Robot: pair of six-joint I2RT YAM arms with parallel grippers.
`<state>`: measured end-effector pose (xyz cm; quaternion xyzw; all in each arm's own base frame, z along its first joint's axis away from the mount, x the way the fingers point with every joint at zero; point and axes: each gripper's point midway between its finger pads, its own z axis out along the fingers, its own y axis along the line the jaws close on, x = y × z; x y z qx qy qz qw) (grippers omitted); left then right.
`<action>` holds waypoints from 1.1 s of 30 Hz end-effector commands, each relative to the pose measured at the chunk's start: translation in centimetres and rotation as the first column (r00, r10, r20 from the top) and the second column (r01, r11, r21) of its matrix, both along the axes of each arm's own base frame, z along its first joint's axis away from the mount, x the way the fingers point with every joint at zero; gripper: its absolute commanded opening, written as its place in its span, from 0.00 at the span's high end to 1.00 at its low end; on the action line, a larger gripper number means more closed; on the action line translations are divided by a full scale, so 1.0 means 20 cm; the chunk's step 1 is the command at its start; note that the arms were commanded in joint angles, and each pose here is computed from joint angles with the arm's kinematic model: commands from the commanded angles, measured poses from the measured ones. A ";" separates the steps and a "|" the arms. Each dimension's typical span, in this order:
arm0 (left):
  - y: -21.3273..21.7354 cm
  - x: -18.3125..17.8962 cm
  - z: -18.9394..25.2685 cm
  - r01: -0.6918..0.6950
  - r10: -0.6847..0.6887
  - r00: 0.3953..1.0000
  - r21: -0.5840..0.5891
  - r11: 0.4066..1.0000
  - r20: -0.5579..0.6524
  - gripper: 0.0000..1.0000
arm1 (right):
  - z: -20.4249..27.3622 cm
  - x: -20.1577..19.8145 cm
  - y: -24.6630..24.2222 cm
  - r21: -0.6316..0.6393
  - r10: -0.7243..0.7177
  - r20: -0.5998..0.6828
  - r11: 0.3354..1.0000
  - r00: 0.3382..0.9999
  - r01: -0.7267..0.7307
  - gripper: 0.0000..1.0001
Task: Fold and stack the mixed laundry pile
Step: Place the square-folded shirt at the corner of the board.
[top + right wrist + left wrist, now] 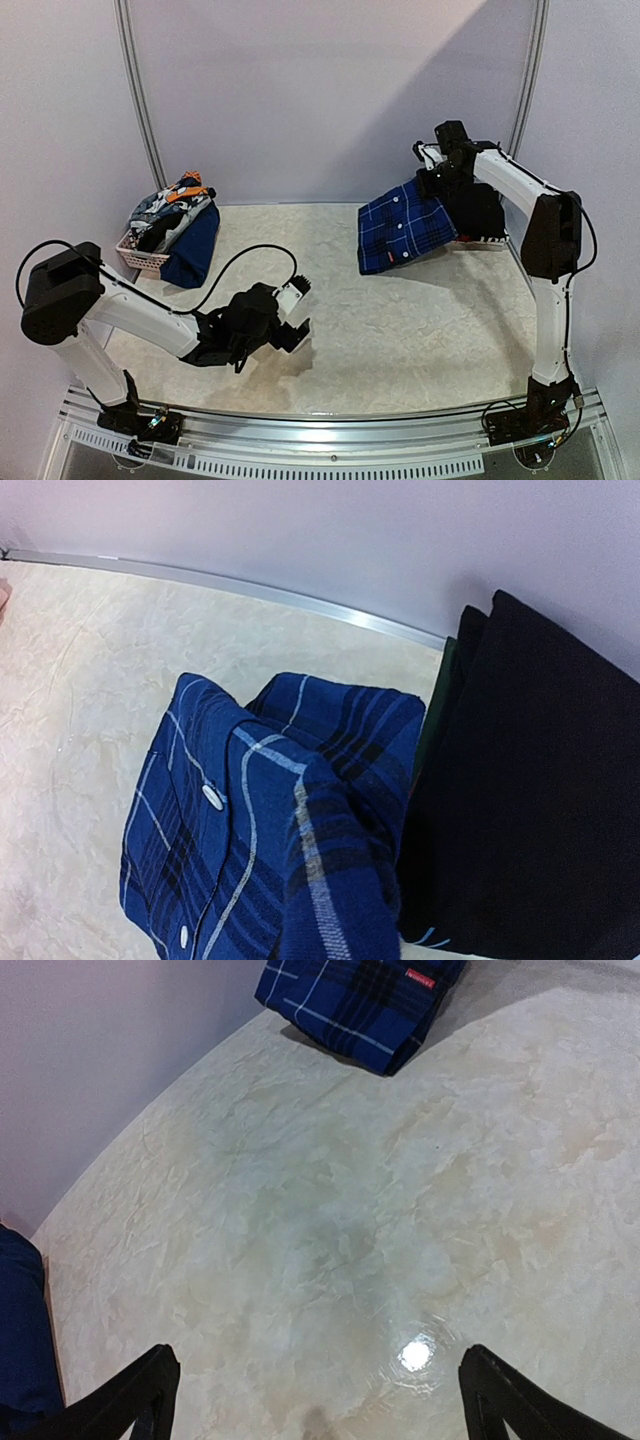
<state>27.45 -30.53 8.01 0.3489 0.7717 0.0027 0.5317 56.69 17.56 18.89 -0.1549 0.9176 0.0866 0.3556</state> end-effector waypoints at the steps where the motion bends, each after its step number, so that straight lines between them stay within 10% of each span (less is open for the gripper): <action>1: 0.02 0.01 0.01 -0.014 0.013 1.000 -0.033 0.999 -0.010 0.01 | 0.24 0.07 -0.03 0.028 0.018 0.129 0.999 0.991 -0.022 1.00; 33: 0.00 0.00 -0.02 0.003 -0.004 1.000 -0.031 1.000 -0.029 0.01 | 0.72 0.04 -0.17 0.020 0.012 0.297 1.000 0.955 -0.019 1.00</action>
